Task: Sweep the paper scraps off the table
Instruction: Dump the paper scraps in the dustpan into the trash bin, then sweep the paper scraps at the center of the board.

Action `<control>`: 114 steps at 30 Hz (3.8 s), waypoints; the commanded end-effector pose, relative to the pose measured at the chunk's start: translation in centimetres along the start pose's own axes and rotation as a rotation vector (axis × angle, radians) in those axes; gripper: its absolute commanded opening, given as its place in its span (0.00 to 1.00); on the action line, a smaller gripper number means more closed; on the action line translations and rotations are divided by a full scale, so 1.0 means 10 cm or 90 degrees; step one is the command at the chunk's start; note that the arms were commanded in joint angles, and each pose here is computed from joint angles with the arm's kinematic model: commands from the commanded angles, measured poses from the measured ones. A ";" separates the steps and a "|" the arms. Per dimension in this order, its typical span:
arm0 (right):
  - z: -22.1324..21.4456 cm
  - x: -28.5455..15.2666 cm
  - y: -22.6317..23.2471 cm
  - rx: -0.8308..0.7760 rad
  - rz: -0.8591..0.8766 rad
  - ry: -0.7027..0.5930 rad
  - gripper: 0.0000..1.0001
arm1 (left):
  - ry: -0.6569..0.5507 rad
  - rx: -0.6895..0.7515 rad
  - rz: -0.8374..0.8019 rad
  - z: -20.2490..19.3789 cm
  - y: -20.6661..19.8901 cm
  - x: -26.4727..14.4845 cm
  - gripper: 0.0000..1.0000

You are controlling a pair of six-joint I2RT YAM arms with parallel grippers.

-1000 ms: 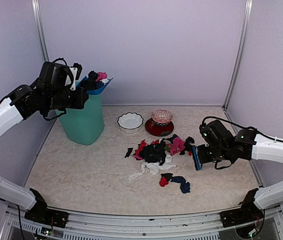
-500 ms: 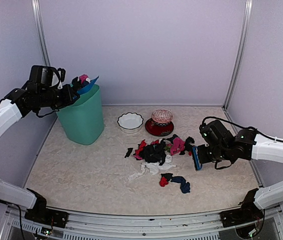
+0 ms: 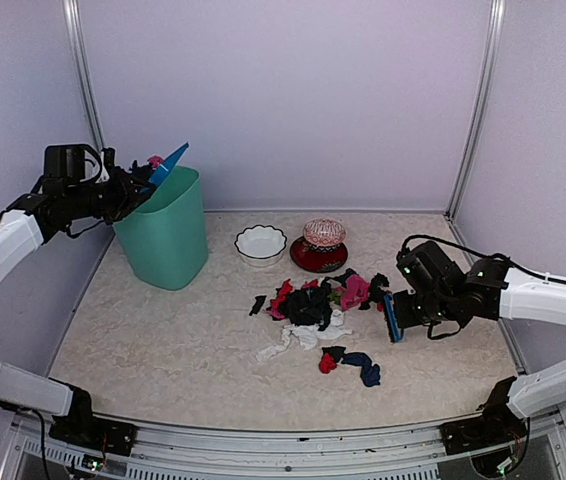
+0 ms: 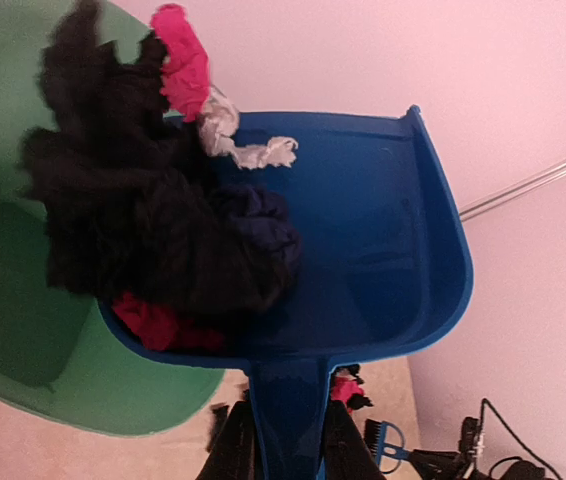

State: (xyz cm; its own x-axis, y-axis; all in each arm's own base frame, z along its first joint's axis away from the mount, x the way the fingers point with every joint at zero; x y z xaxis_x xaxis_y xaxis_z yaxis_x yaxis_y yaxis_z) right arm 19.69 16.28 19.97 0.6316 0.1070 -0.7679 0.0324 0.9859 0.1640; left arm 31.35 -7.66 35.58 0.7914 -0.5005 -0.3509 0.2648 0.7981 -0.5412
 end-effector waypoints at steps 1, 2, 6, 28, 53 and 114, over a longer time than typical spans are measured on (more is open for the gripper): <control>0.07 -0.03 0.01 0.018 0.009 -0.015 0.00 | -0.053 -0.056 -0.120 0.13 -0.09 -0.12 0.00; 0.06 -0.02 0.01 0.018 0.011 -0.015 0.00 | -0.055 -0.071 -0.140 0.15 -0.08 -0.11 0.00; 0.05 -0.04 0.00 0.022 0.016 -0.014 0.00 | -0.065 -0.143 -0.221 0.18 -0.07 -0.11 0.00; 0.07 -0.16 -0.04 0.055 0.053 -0.036 0.00 | -0.216 -0.394 -0.396 0.14 -0.12 -0.42 0.00; 0.13 -0.27 -0.03 0.120 0.188 -0.071 0.00 | -0.122 -0.174 -0.306 0.16 -0.29 -0.28 0.00; 0.23 1.28 1.82 0.410 0.296 0.182 0.00 | 0.059 0.394 -0.075 -0.84 -1.09 -0.72 0.00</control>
State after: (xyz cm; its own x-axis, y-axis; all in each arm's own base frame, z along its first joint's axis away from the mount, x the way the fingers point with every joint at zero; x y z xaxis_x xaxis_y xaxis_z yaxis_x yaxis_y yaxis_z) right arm 29.83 36.64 13.79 0.4501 0.6627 -0.5985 0.2512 0.5493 0.7970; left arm 18.21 -15.35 38.11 0.6939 -0.6078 -0.3861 0.6353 0.7692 -0.0690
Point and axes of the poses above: each gripper's point midway between its finger pads, its own x axis out along the fingers, its own y axis along the line the jaws close on, z = x × y, the point moved 9 cm from there along -x, back along the fingers, and after that the axes turned 14 degrees about x, right-handed, at the moved point
